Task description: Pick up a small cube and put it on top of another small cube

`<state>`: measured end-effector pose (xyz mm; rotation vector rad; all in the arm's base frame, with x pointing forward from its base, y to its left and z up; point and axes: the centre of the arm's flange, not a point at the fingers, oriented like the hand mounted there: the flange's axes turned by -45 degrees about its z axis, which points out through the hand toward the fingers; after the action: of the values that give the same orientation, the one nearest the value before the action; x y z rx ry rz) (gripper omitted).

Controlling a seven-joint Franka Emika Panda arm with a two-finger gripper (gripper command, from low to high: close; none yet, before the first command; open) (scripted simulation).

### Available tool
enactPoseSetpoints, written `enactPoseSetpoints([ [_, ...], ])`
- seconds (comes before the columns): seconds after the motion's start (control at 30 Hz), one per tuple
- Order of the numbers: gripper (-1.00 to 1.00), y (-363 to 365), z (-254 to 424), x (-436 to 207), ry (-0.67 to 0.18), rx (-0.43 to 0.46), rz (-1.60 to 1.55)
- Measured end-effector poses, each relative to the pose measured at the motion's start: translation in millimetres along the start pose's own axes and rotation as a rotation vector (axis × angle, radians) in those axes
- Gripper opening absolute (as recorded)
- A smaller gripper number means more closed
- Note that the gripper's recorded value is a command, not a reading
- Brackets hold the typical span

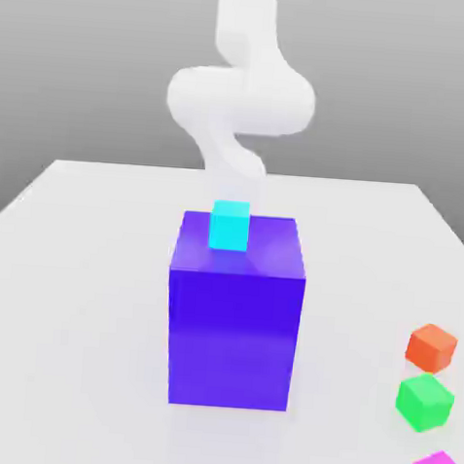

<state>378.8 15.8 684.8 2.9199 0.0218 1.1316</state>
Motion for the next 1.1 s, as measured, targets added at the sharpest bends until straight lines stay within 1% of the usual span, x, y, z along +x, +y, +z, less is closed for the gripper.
enactPoseSetpoints([
  [0.23, 0.0, -50.8, 118.2, -1.0, -0.169, 0.003, -0.097],
  [0.5, 0.0, -114.5, 244.8, -40.7, -0.351, 0.034, -0.212],
  [0.77, 0.0, -183.7, 353.7, -120.0, -0.53, 0.095, -0.328],
  [1.0, 0.0, -237.2, 428.4, -215.5, -0.686, 0.164, -0.413],
  [1.1, 0.0, -248.6, 459.0, -252.6, -0.718, 0.181, -0.428],
])
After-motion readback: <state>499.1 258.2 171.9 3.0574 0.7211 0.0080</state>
